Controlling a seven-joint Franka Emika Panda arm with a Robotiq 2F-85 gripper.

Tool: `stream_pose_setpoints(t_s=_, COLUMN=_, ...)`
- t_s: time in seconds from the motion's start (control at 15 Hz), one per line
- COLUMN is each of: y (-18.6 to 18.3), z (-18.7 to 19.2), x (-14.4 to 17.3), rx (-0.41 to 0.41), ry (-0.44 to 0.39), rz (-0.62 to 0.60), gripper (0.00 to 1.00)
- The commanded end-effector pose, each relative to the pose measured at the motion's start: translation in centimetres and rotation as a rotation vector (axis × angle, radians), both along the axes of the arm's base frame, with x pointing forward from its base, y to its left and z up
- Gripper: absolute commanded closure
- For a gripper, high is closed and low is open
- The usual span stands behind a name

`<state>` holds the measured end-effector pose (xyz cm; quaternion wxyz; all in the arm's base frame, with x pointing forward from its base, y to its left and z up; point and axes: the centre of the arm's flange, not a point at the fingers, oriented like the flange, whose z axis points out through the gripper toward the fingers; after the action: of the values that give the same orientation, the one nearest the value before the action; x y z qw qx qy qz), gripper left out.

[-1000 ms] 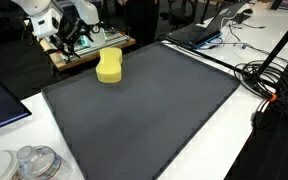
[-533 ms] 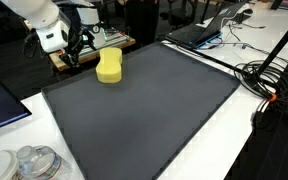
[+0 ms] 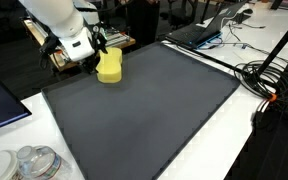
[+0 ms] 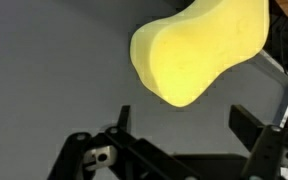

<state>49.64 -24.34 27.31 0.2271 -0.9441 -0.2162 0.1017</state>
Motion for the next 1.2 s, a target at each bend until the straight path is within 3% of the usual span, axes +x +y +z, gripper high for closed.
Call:
stream_pose_setpoints(t_s=0.0, y=0.9, z=0.6, x=2.8, rx=-0.012, ry=0.016, rz=0.094, gripper=0.00)
stream_pose_setpoints(t_s=0.67, y=7.9, z=2.0, x=4.7, rx=-0.109, ry=0.011, rz=0.275, gripper=0.00)
stream_pose_setpoints(t_s=1.13, y=14.0, z=3.7, x=5.2, rx=-0.228, ry=-0.001, rz=0.249, gripper=0.00)
